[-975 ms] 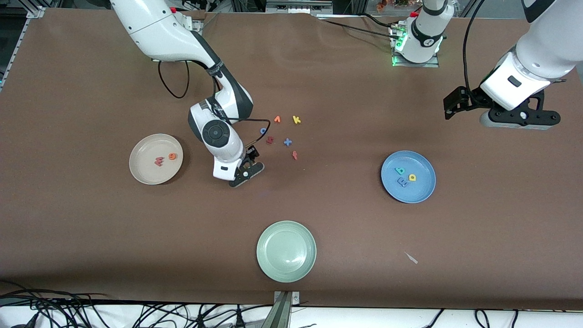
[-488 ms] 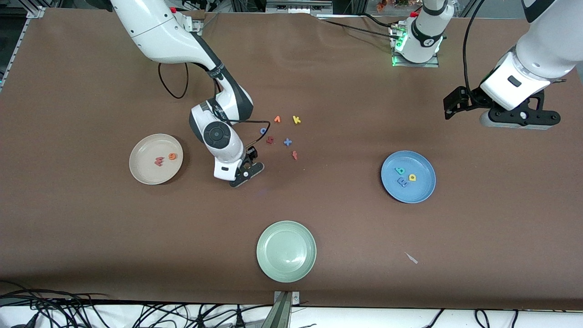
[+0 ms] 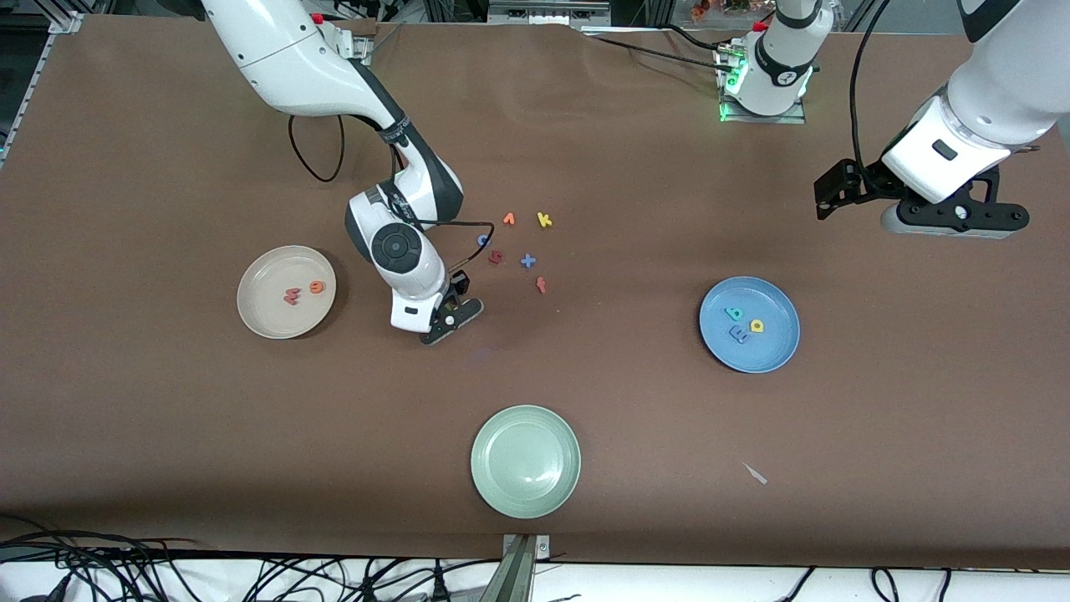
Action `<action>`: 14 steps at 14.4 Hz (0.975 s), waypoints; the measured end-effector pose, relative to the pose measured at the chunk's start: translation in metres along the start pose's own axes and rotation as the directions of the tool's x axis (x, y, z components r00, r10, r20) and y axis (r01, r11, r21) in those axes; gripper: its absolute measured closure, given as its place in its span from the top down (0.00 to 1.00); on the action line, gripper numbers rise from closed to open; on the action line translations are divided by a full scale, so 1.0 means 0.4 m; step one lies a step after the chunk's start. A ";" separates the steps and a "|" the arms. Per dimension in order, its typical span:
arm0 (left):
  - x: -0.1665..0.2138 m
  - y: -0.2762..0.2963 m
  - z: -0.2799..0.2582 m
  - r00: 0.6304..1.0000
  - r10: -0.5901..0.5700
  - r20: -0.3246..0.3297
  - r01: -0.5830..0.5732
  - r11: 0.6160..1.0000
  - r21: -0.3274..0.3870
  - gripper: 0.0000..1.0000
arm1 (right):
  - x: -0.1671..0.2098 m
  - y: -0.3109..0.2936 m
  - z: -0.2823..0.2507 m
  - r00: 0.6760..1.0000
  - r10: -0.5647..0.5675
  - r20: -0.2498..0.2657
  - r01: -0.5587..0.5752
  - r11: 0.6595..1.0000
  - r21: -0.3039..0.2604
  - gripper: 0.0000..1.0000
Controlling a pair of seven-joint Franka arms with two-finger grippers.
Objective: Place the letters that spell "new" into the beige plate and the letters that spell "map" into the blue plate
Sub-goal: 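Move the right gripper to the green u and close on it, then carry the green u onto the cream plate and open the right gripper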
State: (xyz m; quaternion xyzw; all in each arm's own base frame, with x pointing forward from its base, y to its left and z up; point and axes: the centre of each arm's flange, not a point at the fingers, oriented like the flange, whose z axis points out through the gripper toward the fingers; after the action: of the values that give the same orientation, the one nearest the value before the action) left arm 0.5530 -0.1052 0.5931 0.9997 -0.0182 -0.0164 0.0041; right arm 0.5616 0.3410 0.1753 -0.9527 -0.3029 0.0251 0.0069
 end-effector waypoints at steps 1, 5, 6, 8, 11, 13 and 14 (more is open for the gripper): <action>0.000 0.000 0.000 1.000 0.000 0.000 0.000 1.000 0.000 1.00 | 0.000 0.000 -0.001 1.000 0.000 -0.002 0.000 1.000 0.000 0.41; 0.000 0.000 0.000 1.000 0.000 0.000 0.000 1.000 0.000 1.00 | 0.002 -0.005 -0.007 1.000 -0.004 -0.008 0.004 1.000 0.001 0.27; 0.000 0.000 0.000 1.000 0.000 0.000 0.000 1.000 0.000 1.00 | 0.002 -0.005 -0.007 1.000 -0.004 -0.008 0.004 1.000 0.001 0.26; 0.000 0.000 0.000 1.000 0.000 0.000 0.000 1.000 0.000 1.00 | 0.003 -0.005 -0.008 1.000 -0.004 -0.009 0.004 1.000 0.001 0.26; 0.000 0.000 0.000 1.000 0.000 0.000 0.000 1.000 0.000 1.00 | 0.009 0.015 -0.027 1.000 -0.007 -0.013 0.007 1.000 -0.005 0.26; 0.000 0.000 0.001 1.000 0.000 0.000 0.000 1.000 0.000 1.00 | 0.007 0.072 -0.074 0.999 -0.028 0.028 0.028 1.000 -0.005 0.26; 0.000 0.000 0.001 1.000 0.000 0.000 0.000 1.000 0.000 1.00 | -0.003 0.112 -0.104 0.998 -0.037 0.055 0.038 0.999 -0.002 0.26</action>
State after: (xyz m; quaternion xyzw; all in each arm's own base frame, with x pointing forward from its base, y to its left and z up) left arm 0.5531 -0.1052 0.5929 0.9997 -0.0183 -0.0166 0.0041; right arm 0.5886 0.3038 0.2157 -0.9457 -0.3209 0.0509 -0.0023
